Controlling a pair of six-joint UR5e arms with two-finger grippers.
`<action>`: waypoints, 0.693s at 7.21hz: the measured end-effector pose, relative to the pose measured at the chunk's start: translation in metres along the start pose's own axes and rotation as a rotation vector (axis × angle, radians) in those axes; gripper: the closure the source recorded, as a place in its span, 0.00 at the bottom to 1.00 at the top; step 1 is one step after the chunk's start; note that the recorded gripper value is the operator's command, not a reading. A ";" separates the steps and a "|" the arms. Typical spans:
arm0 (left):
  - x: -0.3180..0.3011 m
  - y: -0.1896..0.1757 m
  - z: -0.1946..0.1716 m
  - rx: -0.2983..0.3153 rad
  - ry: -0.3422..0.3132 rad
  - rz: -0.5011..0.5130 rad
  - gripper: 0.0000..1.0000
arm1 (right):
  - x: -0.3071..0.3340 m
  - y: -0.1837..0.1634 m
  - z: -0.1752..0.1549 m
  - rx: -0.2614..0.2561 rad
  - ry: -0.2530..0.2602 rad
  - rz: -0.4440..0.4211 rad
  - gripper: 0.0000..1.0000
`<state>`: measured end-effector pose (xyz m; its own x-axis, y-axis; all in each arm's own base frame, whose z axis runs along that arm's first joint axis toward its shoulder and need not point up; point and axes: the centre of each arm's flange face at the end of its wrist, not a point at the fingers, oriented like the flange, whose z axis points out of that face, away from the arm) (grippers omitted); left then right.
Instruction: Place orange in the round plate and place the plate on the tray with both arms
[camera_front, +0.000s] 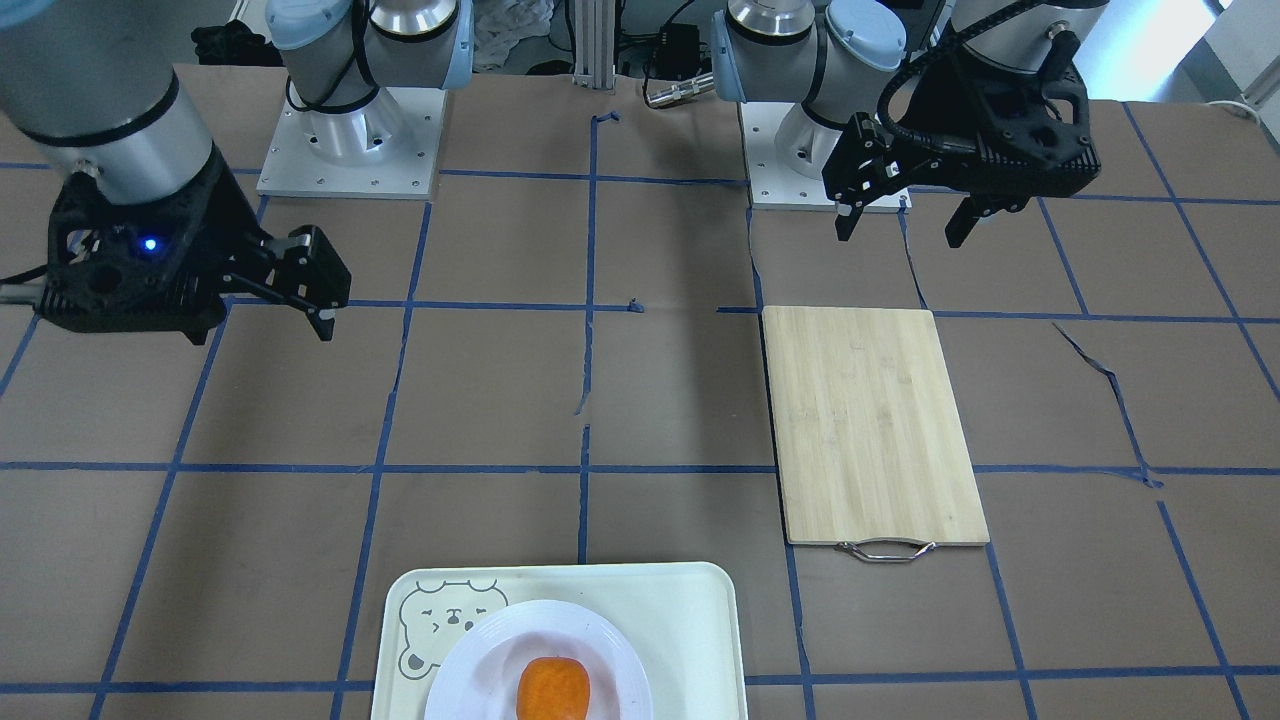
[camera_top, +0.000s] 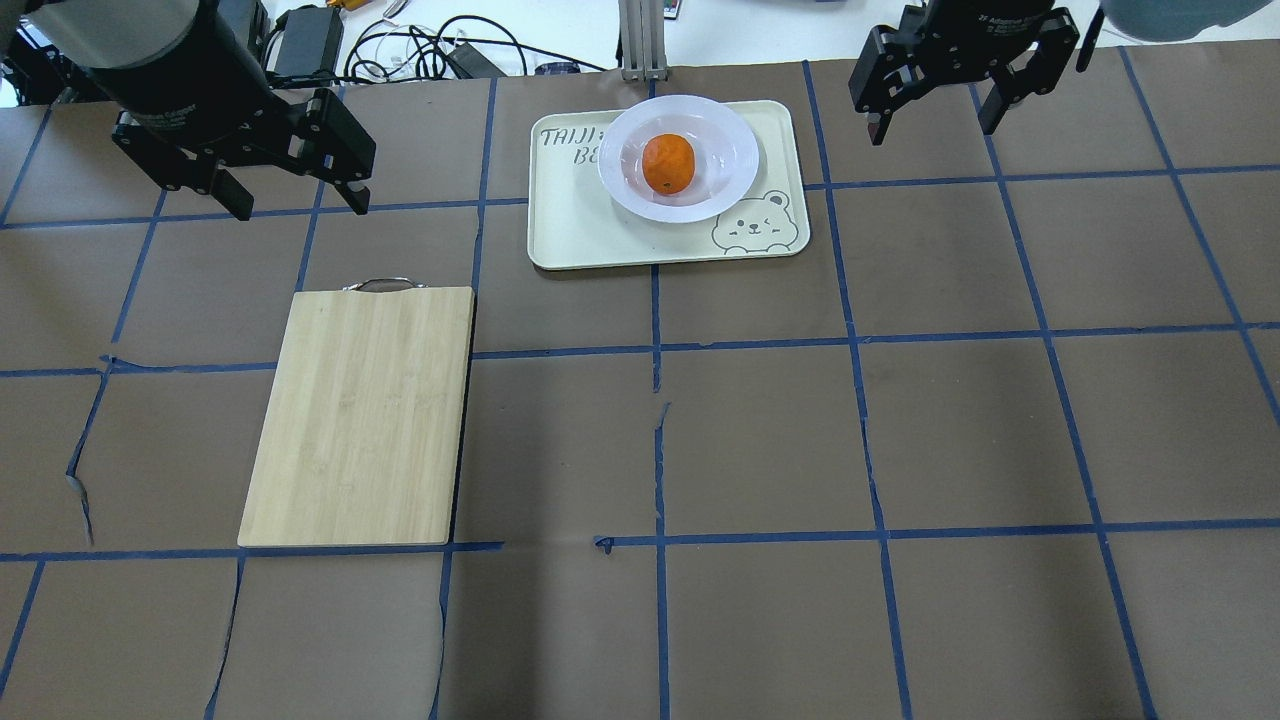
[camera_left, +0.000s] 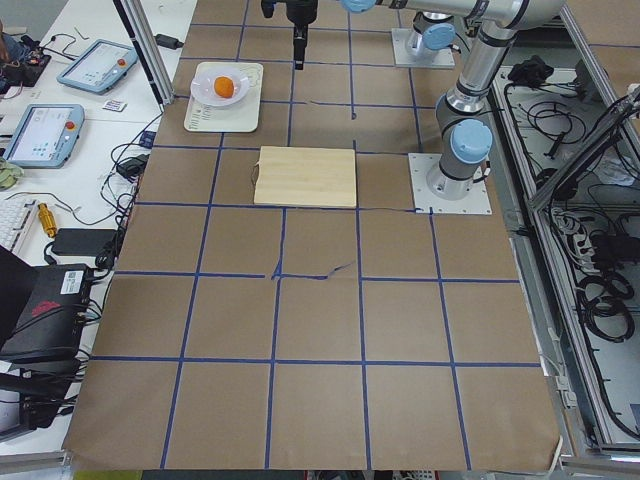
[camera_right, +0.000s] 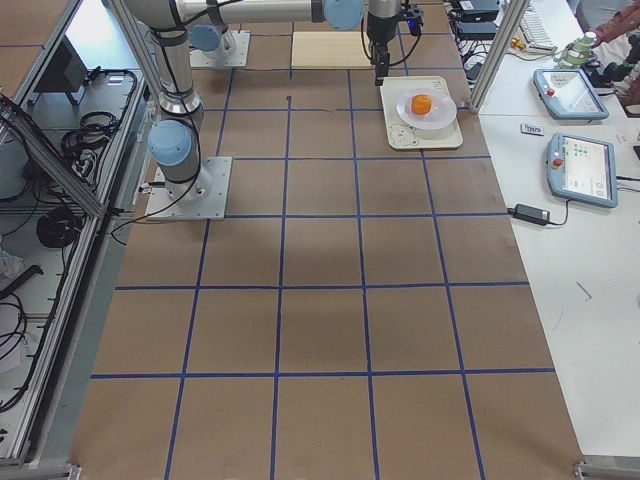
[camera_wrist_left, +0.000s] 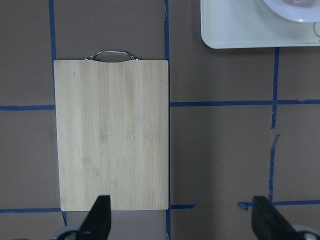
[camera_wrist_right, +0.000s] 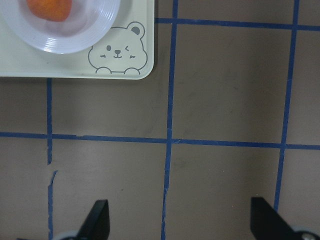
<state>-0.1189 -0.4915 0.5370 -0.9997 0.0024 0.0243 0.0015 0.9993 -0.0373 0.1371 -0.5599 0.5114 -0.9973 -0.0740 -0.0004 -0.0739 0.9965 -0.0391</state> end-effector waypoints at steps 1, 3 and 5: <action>0.000 0.000 0.000 0.000 0.000 0.000 0.00 | -0.001 0.008 -0.005 -0.009 -0.007 -0.012 0.00; 0.000 0.000 0.000 0.000 0.000 0.000 0.00 | 0.001 0.015 -0.001 -0.027 0.002 -0.044 0.00; 0.000 0.000 0.000 -0.001 -0.001 -0.001 0.00 | 0.001 0.018 0.001 -0.027 0.006 -0.068 0.00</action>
<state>-0.1186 -0.4915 0.5369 -0.9997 0.0019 0.0237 0.0010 0.9993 -0.0367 0.1351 -0.5419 0.5100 -0.9900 -0.1410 0.0071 -0.1410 0.9899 -0.0114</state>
